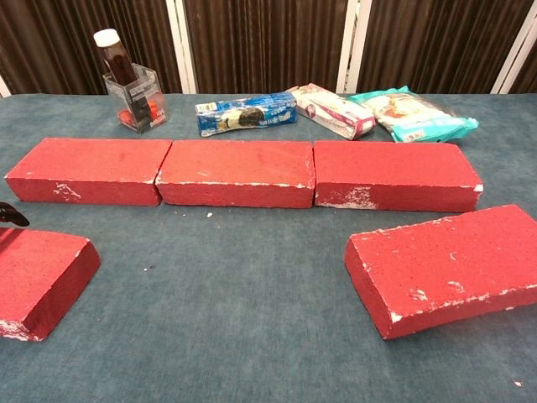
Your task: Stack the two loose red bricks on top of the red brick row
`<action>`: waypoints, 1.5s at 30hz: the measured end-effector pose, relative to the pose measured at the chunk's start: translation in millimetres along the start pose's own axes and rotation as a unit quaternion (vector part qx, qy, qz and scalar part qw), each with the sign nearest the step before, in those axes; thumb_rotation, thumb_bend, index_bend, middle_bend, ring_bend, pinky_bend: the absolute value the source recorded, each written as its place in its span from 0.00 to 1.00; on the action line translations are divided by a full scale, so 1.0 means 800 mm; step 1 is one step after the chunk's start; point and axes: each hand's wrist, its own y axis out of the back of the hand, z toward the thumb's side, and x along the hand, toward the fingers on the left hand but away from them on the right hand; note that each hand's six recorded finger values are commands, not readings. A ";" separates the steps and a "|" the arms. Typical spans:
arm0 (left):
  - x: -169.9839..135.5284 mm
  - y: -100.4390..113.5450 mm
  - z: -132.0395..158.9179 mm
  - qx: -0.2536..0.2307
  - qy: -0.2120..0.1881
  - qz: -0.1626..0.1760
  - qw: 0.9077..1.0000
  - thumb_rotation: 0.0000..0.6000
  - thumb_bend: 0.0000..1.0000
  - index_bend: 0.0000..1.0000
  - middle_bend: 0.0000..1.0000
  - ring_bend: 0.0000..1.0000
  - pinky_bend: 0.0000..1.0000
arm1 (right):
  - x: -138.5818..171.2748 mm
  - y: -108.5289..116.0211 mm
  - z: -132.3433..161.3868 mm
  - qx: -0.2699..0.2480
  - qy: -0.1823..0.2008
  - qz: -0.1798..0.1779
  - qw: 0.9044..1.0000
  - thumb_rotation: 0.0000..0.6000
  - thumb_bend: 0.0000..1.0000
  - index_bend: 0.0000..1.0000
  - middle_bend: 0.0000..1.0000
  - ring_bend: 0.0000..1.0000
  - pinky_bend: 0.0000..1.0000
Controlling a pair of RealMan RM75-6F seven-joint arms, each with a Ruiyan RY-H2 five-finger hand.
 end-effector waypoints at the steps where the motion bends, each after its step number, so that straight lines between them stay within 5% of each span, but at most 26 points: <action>1: 0.000 0.001 0.000 0.000 0.001 -0.001 1.000 1.00 0.00 0.00 0.00 0.00 0.00 | 0.000 0.000 0.000 0.000 0.000 0.000 1.000 1.00 0.71 0.14 0.07 0.00 0.00; 25: 0.007 0.001 0.004 0.005 0.003 -0.015 1.000 1.00 0.01 0.00 0.06 0.00 0.00 | -0.001 -0.004 0.002 0.001 0.002 0.010 1.000 1.00 0.71 0.14 0.07 0.00 0.00; 29: 0.007 0.000 0.005 0.009 0.002 -0.017 1.000 1.00 0.19 0.00 0.10 0.00 0.00 | -0.001 -0.005 0.003 0.001 0.003 0.013 1.000 1.00 0.71 0.14 0.07 0.00 0.00; 45: 0.005 0.002 0.000 0.011 0.012 -0.016 1.000 1.00 0.32 0.05 0.17 0.00 0.02 | -0.001 -0.007 0.004 0.001 0.006 0.016 1.000 1.00 0.71 0.15 0.07 0.00 0.00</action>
